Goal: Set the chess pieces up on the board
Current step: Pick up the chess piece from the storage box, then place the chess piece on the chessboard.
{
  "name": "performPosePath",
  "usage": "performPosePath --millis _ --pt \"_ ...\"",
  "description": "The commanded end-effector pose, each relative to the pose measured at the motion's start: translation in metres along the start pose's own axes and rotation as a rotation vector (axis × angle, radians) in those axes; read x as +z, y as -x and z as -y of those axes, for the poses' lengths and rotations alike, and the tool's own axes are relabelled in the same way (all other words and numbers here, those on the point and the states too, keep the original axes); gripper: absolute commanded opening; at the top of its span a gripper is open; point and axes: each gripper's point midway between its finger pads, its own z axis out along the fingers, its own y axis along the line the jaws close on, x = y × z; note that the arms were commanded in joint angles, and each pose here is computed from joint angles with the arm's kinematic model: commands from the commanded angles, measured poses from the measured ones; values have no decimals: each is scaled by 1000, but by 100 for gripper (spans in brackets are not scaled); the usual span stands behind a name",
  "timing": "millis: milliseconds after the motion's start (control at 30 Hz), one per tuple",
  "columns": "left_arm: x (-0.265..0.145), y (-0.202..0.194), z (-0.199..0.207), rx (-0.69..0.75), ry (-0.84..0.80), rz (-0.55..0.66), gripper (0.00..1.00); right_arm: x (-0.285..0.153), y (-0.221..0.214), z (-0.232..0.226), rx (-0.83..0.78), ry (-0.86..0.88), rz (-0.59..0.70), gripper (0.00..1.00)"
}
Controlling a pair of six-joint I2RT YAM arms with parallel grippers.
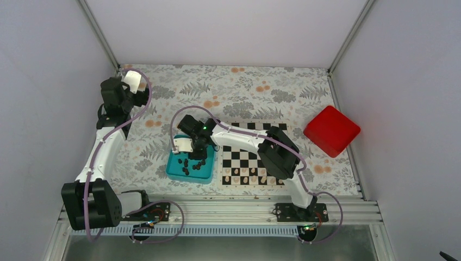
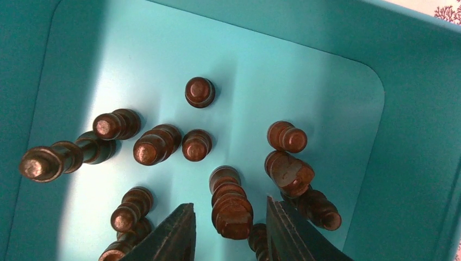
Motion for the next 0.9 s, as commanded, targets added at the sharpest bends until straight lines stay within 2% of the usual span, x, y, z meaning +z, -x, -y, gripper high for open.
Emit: performPosePath --millis 0,133,267,433,633,767,867 --pt "-4 7 -3 7 5 40 100 3 14 1 -9 -10 34 32" --pt "-3 6 -2 8 3 40 100 4 14 3 -2 -15 37 14" --pt "-3 6 -2 9 3 38 100 -3 17 4 3 -18 50 5" --pt "-5 7 -3 9 5 42 100 -35 25 7 18 -30 86 4" --pt "-7 9 -3 9 3 47 100 -122 23 39 99 -99 187 4" --pt "-7 10 -3 10 2 52 100 -172 -12 80 197 -195 218 4" --pt "-7 10 -2 10 -1 50 100 -194 -61 116 295 -275 199 4"
